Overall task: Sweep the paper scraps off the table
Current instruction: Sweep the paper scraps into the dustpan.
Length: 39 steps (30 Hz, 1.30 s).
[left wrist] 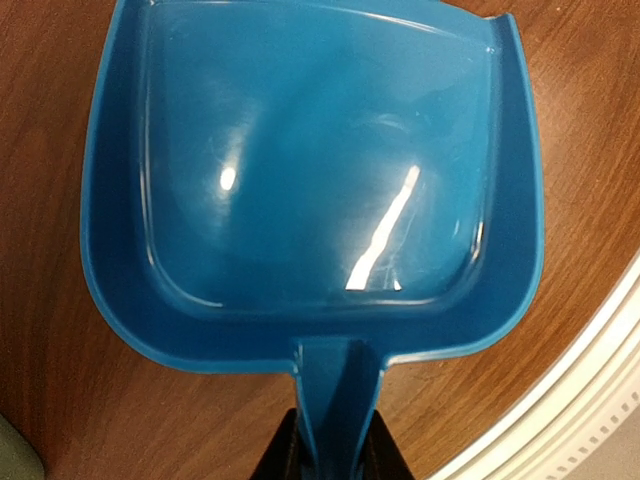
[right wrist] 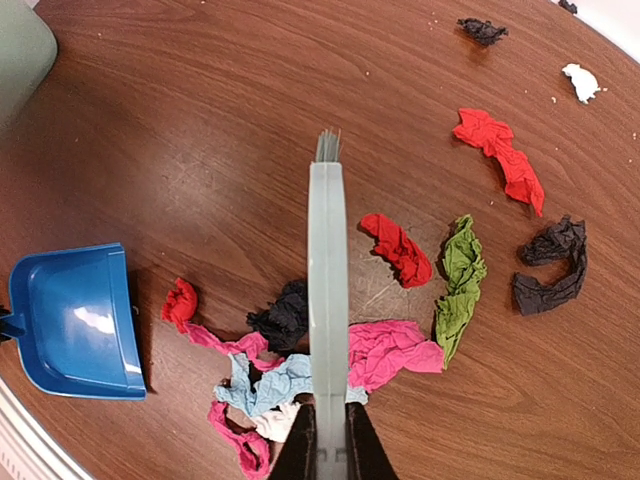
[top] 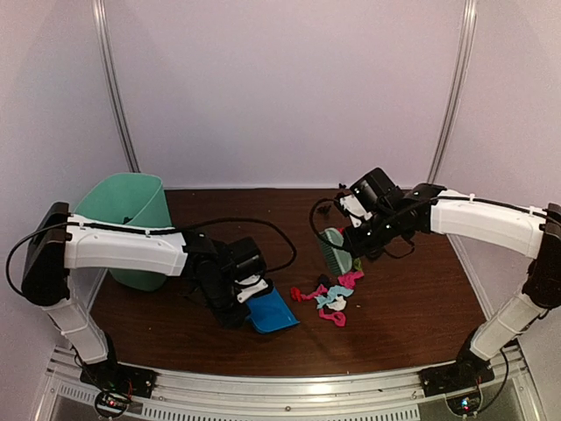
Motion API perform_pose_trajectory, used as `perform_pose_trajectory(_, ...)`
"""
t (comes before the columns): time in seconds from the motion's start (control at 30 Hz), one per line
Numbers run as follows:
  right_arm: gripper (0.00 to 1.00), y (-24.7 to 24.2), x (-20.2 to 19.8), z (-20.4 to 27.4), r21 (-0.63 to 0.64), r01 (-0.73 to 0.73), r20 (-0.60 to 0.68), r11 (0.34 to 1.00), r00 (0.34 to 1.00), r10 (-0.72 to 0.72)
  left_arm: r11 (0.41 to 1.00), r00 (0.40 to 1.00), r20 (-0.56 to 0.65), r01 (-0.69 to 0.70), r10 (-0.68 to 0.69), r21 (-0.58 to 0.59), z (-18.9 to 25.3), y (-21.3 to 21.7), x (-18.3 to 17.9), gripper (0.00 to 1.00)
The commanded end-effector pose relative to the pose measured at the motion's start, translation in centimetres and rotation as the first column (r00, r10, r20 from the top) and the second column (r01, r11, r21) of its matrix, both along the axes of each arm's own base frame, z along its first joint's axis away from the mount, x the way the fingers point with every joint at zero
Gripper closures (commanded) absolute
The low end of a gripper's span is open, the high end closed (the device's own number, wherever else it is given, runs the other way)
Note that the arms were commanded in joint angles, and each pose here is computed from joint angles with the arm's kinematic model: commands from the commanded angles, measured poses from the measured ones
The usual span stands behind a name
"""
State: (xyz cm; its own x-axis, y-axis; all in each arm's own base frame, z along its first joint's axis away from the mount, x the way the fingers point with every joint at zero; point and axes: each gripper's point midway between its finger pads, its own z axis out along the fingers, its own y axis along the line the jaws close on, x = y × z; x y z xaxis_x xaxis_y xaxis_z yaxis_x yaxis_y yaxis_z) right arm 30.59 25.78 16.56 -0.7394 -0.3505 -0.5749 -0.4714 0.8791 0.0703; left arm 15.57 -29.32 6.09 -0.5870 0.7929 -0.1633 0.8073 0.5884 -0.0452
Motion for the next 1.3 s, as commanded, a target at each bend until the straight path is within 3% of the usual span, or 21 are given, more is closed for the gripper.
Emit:
perform_pose_trajectory(0.0, 1.0, 0.3, 0.3, -0.9, -0.033, -0.018, 0.019, 0.999, 1.0, 0.018, 0.999, 0.999, -0.02, 0.035, -0.035, -0.003, -0.3, -1.1, 0.0, 1.0)
perform_pose_trajectory(0.37, 1.0, 2.1, -1.1, -3.4, -0.014, -0.061, -0.048, 0.998, 0.997, 0.06, 0.999, 0.997, -0.056, 0.052, -0.051, 0.006, -1.5, -2.0, -0.1, 1.0)
perform_pose_trajectory(0.97, 1.0, 7.2, -4.3, -4.9, 0.14, -0.14, -0.154, 0.98, 0.975, 0.161, 0.999, 0.995, -0.083, 0.044, -0.045, -0.01, -2.4, -2.2, 0.1, 1.0)
perform_pose_trajectory(1.27, 1.0, 9.9, -6.8, -3.5, 0.352, -0.158, -0.222, 0.923, 0.943, 0.246, 0.998, 0.997, -0.063, 0.029, -0.033, -0.059, -1.5, -2.7, 0.3, 1.0)
